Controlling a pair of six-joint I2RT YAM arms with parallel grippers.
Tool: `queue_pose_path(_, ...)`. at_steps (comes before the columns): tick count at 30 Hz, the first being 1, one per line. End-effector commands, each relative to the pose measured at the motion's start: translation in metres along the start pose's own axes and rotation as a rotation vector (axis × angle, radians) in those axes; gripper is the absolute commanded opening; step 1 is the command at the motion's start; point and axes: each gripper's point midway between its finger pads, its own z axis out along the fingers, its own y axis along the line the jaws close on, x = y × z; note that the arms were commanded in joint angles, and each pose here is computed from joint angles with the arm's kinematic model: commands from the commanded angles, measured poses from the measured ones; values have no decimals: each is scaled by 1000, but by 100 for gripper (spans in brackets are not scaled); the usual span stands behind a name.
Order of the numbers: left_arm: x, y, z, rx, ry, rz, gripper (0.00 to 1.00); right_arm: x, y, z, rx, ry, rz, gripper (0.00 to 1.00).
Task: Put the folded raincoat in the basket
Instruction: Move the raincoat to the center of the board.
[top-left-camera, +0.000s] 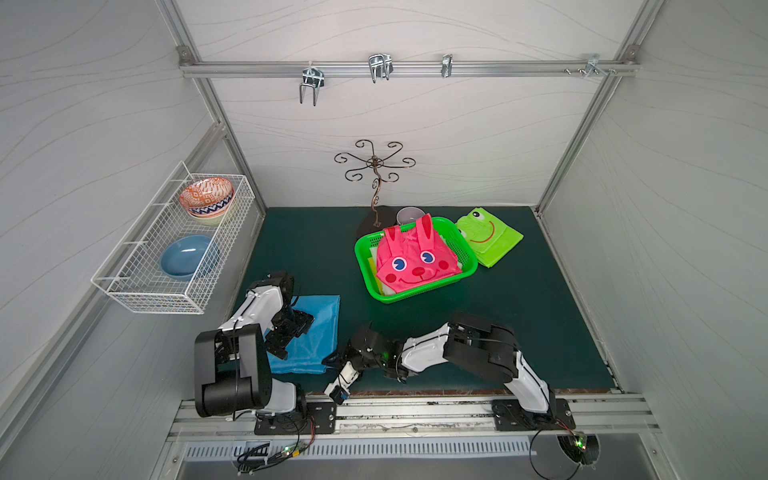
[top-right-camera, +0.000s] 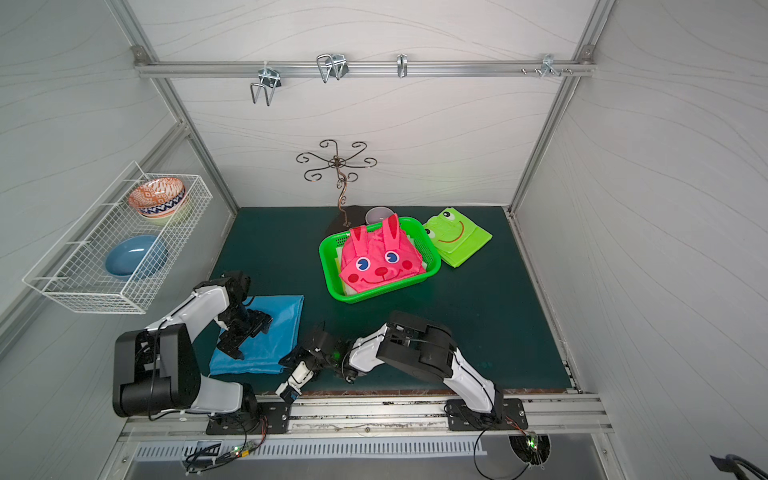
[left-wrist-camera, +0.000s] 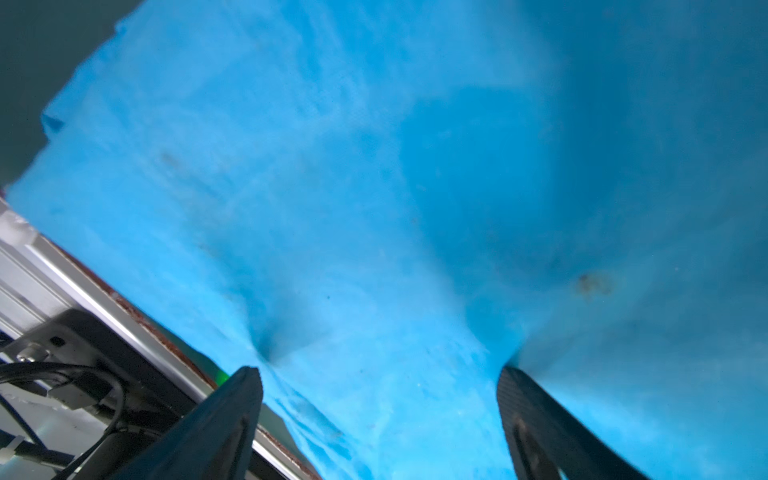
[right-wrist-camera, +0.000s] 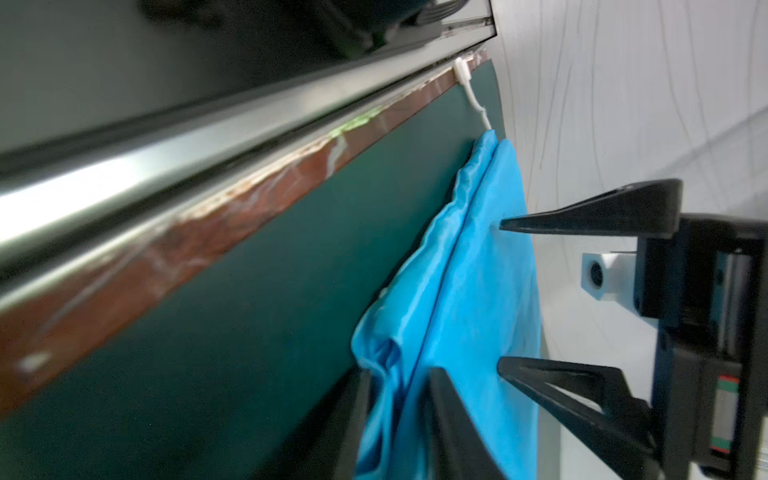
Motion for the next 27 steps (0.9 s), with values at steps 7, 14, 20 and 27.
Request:
queue_pose_path(7,-6,-19,-34,138,-73,114,99,-2,15,-31,-56,92,-15,0)
queue_pose_path(14,-18,-24,-74,157,-243,229,99,0,6,-84,-27,184,104,0)
queue_pose_path(20,1,-49,-86,277,-259,377,100,-6,7,-146,-19,246,236,0)
queue_pose_path(27,52,-71,-80,481,-87,506,100,1,23,-201,-36,359,346,0)
